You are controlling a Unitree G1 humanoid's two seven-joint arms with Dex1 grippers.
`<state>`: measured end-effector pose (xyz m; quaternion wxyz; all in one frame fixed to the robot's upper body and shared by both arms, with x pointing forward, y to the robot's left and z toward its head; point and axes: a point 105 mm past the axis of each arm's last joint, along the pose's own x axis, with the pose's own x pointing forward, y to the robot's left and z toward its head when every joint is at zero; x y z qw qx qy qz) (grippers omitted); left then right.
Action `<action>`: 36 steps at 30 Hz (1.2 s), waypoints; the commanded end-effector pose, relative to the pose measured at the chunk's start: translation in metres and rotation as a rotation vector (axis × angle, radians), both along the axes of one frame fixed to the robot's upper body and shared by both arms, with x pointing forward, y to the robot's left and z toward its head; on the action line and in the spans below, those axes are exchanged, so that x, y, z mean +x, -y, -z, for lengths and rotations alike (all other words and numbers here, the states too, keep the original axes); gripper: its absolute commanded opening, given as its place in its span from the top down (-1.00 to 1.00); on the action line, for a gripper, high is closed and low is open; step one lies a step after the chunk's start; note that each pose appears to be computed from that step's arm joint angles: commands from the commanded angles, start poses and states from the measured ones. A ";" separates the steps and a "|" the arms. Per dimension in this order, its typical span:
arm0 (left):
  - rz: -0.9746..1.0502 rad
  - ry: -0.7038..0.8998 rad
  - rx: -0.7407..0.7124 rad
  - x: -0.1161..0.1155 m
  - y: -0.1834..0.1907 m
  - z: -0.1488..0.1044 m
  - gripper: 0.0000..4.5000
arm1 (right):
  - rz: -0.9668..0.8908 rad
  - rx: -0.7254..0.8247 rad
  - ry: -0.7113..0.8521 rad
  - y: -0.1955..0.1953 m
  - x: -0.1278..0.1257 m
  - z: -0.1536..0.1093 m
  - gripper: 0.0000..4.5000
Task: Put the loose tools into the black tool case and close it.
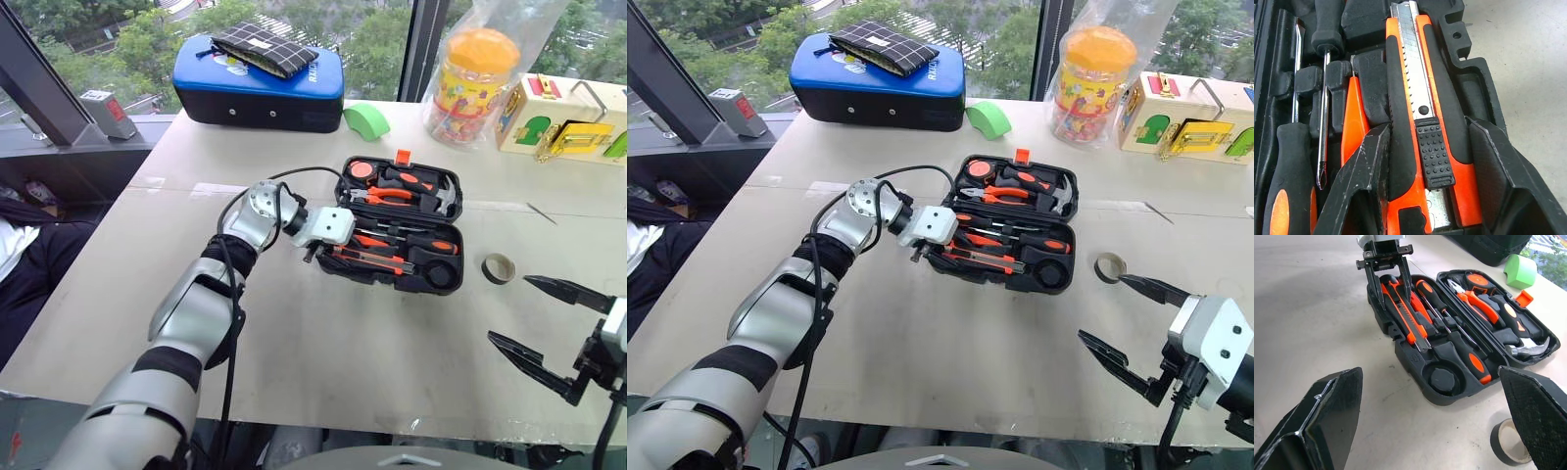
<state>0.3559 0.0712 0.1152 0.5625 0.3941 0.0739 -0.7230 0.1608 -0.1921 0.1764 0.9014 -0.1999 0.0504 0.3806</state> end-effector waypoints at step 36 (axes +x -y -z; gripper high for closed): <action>-0.289 -0.124 -0.323 -0.019 0.017 0.002 0.99 | 0.218 0.008 -0.047 -0.001 0.045 0.011 -1.00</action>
